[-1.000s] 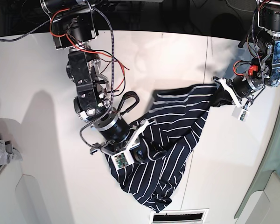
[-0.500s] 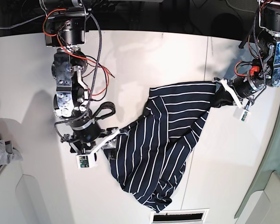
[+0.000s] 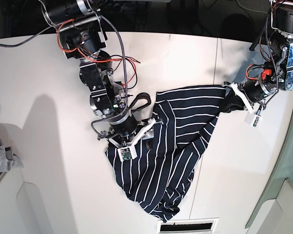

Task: Layout the t-shirt on the table in an organized manner, then fold the t-shirt properly
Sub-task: 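Lift the shirt and pull the grippers apart to spread it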

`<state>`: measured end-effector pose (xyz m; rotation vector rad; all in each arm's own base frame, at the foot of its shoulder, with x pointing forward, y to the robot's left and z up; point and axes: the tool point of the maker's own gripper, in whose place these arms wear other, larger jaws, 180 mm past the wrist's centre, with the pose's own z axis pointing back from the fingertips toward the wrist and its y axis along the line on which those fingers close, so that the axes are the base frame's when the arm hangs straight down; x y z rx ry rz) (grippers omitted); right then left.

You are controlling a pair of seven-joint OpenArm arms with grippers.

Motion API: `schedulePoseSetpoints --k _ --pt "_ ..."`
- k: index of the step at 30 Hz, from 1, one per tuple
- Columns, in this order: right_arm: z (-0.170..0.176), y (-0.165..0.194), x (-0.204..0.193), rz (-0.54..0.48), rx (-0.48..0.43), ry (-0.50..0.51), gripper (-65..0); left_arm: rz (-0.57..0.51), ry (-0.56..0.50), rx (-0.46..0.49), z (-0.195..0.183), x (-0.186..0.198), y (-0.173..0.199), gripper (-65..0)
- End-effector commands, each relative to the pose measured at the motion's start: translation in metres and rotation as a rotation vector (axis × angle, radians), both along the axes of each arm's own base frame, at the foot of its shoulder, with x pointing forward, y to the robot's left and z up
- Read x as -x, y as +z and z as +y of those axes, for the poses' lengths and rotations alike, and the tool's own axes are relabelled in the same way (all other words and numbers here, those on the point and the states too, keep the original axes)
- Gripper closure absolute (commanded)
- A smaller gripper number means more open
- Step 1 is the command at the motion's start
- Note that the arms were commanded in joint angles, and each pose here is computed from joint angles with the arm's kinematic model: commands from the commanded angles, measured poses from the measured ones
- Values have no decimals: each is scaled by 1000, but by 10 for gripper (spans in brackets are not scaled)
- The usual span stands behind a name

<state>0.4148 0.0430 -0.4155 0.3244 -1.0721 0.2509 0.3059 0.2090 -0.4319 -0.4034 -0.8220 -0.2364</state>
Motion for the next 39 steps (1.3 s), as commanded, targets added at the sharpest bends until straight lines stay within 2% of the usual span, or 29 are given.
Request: schedulePoseSetpoints --k 1,4,5,7,10,11,15,18,24,28,31,34,37,39 --pt "15 22 -17 -59 -27 13 -345 -40 0 9 3 -7 12 0" --pt "22 9 -17 -26 14 71 -343 -31 0 12 2 -3 9 0" --pt "21 7 -19 -24 35 79 -323 -26 0 12 2 -1 8 0" --pt "20 7 -23 -32 69 91 -222 -21 0 11 2 1 6 0" --pt "21 22 -30 -100 86 103 -24 -20 0 11 2 1 6 0" --pt "21 27 -32 -114 82 102 0 -20 0 11 2 1 6 0" --pt "16 44 -40 -159 137 111 0 -18 8 7 6 1 6 0" --pt "-3 67 -52 -199 171 79 0 -15 71 24 24 -3 14 0" --pt "-85 134 -69 -285 229 -97 0 -96 305 133 104 -13 67 0" --pt "-168 166 -56 -289 261 -258 0 -152 366 162 145 -14 110 0" --pt "-232 174 -36 -300 264 -373 0 -165 336 201 150 -11 140 0" --pt "-283 161 -11 -260 268 -471 0 -141 245 224 132 -1 156 0" --pt "-319 133 20 -181 262 -550 0 -86 149 251 105 17 157 0" --pt "-332 112 41 -124 232 -589 0 -63 127 273 93 30 152 0"
